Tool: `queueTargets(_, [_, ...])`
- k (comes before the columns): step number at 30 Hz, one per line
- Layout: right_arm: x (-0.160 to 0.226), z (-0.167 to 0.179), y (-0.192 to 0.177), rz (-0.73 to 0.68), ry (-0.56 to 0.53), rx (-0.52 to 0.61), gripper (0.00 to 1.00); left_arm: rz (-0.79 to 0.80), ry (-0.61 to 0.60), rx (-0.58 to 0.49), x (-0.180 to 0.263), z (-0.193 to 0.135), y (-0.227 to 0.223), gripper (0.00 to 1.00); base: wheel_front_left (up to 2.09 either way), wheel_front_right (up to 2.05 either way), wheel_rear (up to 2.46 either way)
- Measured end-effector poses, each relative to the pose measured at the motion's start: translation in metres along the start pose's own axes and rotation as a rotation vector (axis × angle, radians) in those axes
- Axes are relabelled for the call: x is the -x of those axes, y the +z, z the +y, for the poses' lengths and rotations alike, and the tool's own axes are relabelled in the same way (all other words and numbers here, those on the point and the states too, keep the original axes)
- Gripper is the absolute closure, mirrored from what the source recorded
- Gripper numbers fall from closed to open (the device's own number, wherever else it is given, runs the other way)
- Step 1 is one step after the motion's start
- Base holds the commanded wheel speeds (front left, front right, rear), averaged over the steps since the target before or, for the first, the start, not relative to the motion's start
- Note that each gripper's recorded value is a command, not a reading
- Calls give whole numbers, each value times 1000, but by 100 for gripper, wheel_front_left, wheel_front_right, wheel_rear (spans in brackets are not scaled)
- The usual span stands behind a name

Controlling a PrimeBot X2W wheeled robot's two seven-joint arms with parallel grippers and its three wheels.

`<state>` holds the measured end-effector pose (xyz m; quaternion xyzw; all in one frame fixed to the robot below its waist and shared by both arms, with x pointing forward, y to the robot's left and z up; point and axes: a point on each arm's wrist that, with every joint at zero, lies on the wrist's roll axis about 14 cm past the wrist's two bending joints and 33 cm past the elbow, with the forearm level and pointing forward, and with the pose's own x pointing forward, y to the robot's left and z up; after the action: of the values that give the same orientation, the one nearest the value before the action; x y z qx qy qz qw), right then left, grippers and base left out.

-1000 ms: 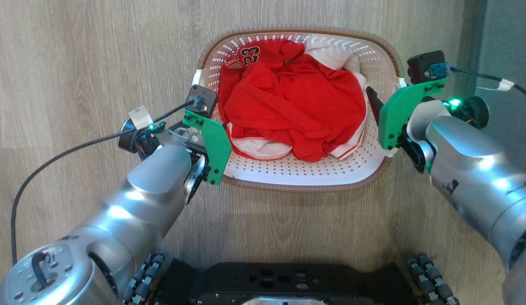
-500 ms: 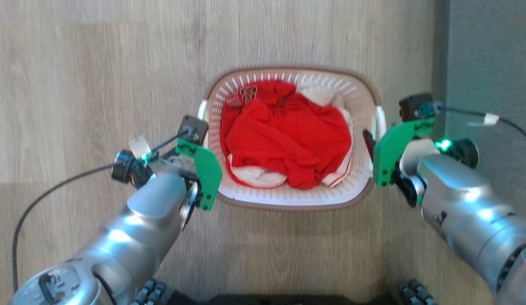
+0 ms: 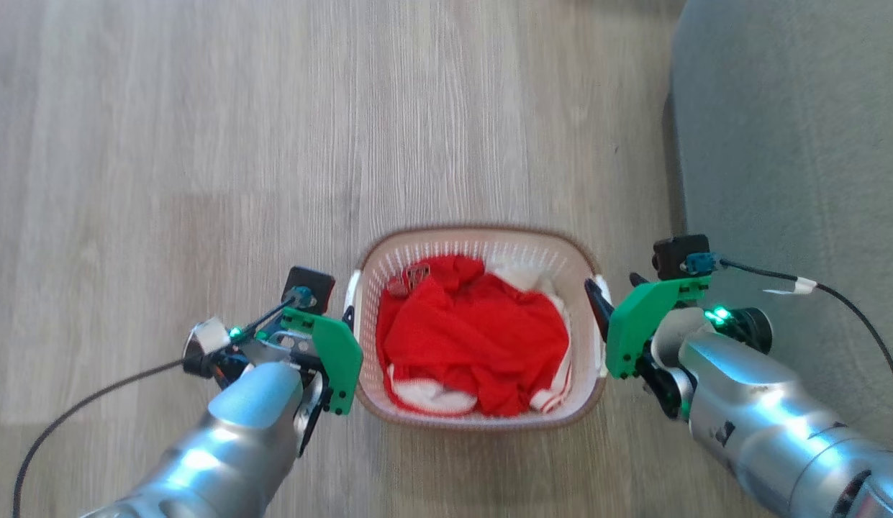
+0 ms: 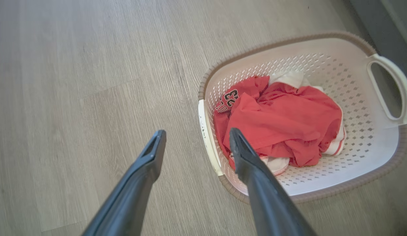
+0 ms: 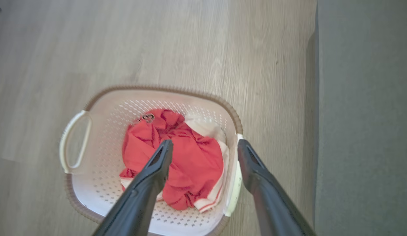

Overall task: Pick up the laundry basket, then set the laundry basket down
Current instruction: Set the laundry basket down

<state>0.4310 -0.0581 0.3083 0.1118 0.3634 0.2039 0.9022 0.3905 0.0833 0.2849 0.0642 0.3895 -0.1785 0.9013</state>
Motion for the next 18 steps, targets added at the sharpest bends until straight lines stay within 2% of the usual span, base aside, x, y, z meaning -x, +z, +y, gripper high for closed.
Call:
queueTargets(6, [28, 14, 84, -252, 24, -23, 0, -178, 49, 42, 25, 5, 48, 0, 0, 0, 0])
queueTargets(8, [43, 17, 115, -352, 32, -21, 0, -279, 62, 85, 35, 5, 80, 0, 0, 0, 0])
queueTargets(10, [59, 22, 138, -441, 46, -10, 0, -402, 70, 82, 51, 5, 117, 0, 0, 0, 0])
queueTargets(13, [84, 28, 157, -550, 50, 50, 0, -566, 108, 74, 81, 12, 154, 0, 0, 0, 0])
queueTargets(18, [133, 35, 175, -750, 38, 55, 0, -751, 164, 96, 132, 13, 162, 0, 0, 0, 0])
